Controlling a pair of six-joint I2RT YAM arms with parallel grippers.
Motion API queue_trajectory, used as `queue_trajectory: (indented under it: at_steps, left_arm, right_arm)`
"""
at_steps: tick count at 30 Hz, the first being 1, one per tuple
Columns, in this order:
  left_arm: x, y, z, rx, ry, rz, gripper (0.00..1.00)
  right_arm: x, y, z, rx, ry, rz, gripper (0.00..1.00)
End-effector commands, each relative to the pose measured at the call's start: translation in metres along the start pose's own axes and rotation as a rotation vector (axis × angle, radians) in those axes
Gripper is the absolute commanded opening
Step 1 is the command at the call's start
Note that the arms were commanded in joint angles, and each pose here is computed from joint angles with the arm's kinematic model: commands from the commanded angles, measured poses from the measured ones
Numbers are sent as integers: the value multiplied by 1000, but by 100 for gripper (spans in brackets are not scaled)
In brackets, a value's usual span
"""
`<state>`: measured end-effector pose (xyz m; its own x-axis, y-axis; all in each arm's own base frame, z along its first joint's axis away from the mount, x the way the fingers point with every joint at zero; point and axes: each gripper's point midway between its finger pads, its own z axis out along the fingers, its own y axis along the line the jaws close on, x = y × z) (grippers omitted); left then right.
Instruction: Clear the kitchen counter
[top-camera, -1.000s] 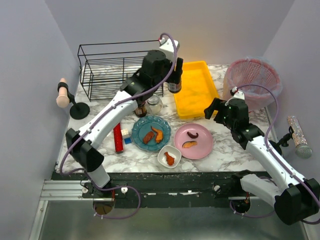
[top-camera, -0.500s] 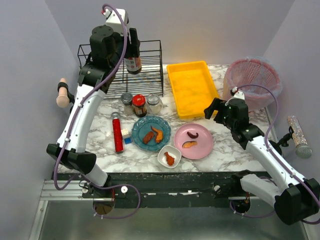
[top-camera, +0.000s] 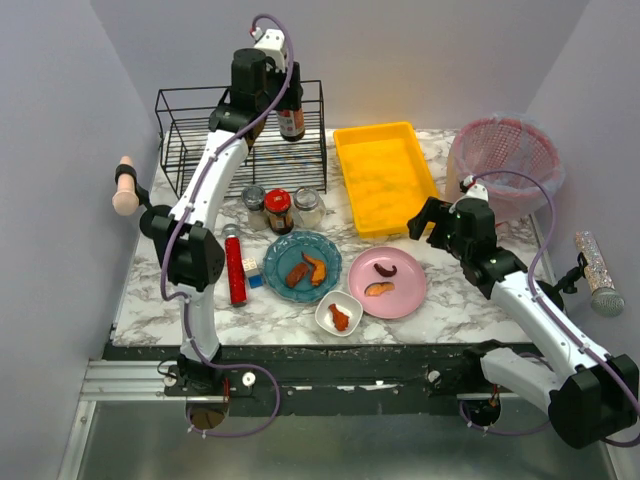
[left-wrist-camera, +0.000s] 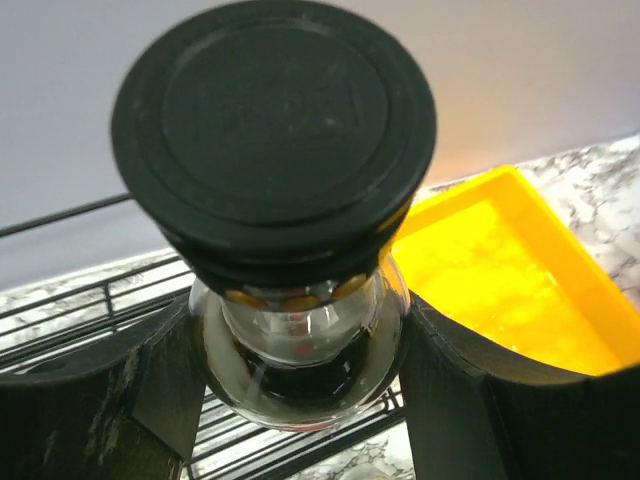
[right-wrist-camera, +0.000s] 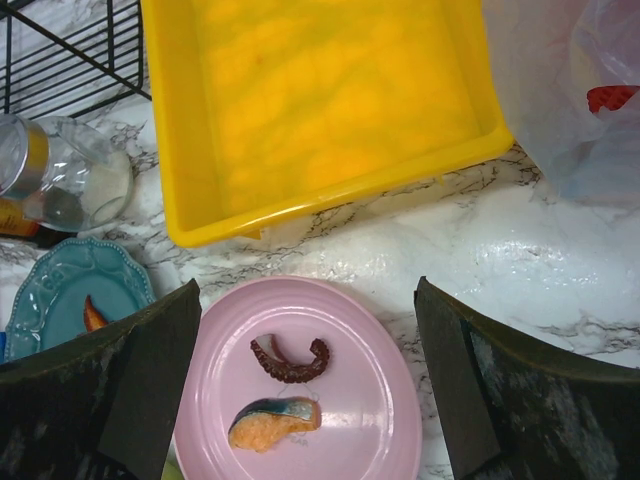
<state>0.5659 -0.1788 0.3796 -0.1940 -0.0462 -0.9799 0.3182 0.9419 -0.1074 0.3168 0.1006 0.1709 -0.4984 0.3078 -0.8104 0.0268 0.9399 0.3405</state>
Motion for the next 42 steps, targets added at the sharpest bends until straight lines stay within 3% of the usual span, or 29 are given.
queue_trajectory:
  at_steps: [1, 11, 25, 35, 42]
  left_arm:
    - [-47, -2, 16, 22, -201, 25, 0]
    - [-20, -10, 56, 28, -236, 56, 0]
    - [-18, -12, 81, 6, -295, 66, 0]
    - [-29, -7, 68, -25, -341, 48, 0]
    - [-11, -7, 47, -21, -339, 43, 0]
  right_arm:
    - [15, -4, 2, 11, 43, -5, 96]
    - [22, -6, 5, 17, 66, 3, 96]
    - [26, -9, 8, 29, 77, -6, 96]
    - [29, -8, 10, 25, 93, -2, 96]
    - [29, -6, 10, 16, 96, 0, 96]
